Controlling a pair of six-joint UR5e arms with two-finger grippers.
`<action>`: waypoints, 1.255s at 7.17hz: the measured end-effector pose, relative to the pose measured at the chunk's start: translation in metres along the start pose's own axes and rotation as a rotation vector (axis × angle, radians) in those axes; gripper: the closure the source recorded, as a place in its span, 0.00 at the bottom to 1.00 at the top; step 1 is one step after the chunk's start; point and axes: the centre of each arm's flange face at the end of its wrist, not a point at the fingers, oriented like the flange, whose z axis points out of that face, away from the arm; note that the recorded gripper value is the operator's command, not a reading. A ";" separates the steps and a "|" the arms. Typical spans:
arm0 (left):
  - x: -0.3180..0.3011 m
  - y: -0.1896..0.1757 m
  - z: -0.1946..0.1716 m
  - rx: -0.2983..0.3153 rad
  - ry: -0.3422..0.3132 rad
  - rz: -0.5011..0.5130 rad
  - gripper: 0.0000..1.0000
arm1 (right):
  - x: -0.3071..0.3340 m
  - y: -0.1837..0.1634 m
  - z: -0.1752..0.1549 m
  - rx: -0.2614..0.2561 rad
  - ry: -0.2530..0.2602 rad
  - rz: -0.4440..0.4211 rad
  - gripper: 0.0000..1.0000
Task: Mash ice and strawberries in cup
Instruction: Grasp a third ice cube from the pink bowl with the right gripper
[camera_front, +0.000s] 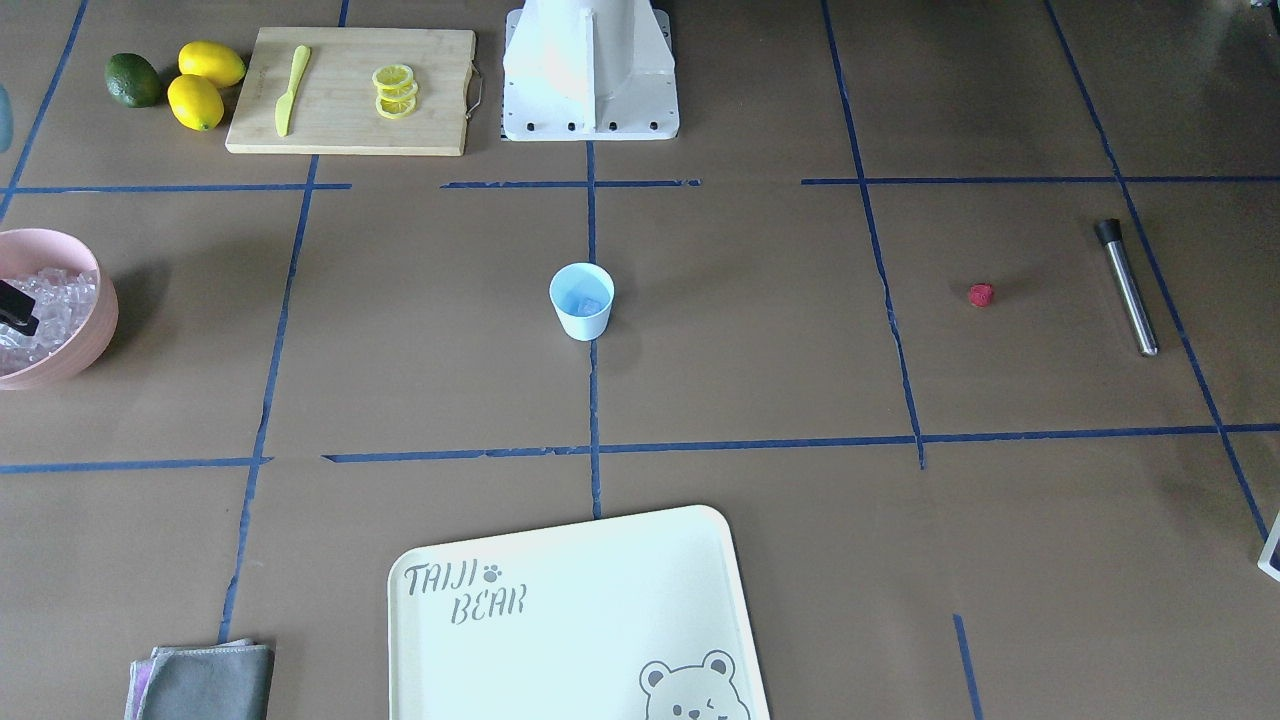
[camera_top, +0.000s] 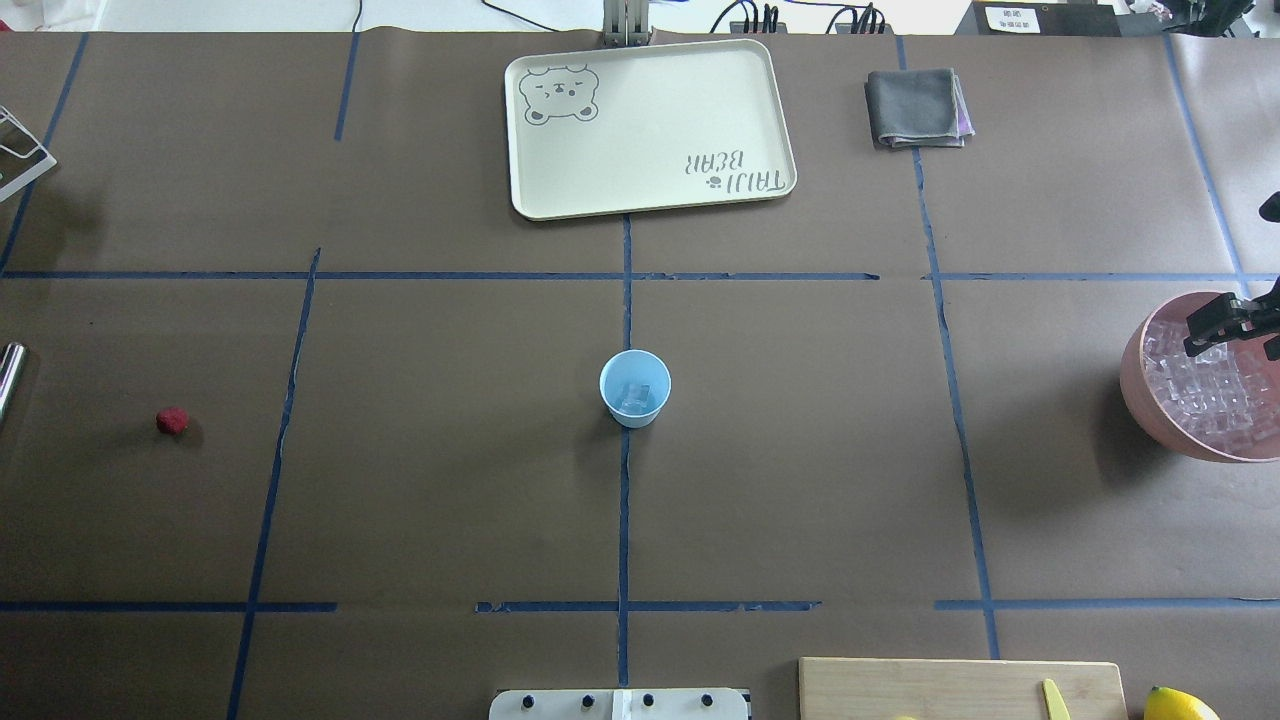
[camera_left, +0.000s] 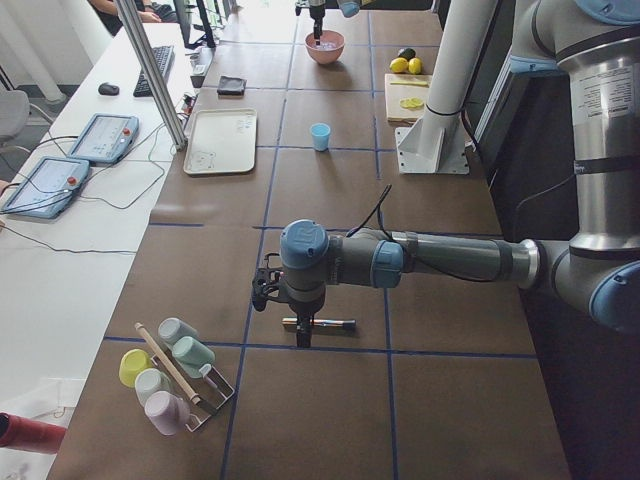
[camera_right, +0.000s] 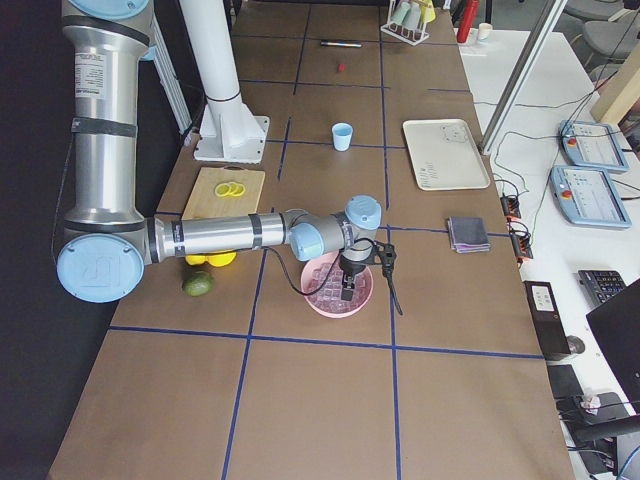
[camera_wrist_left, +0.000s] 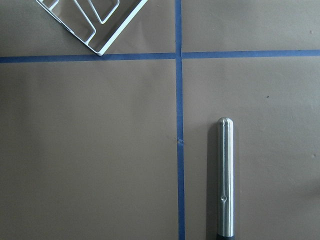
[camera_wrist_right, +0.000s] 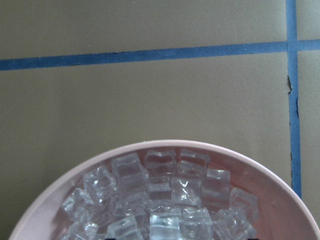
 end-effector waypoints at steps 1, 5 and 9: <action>0.000 0.000 0.000 0.000 0.000 0.000 0.00 | -0.001 0.000 0.001 -0.001 0.000 -0.002 0.27; -0.001 0.001 0.001 -0.001 0.000 -0.001 0.00 | -0.010 -0.004 0.003 0.000 0.001 -0.016 0.99; 0.000 0.001 0.000 0.000 0.000 0.001 0.00 | -0.023 -0.003 -0.013 0.022 -0.022 -0.040 1.00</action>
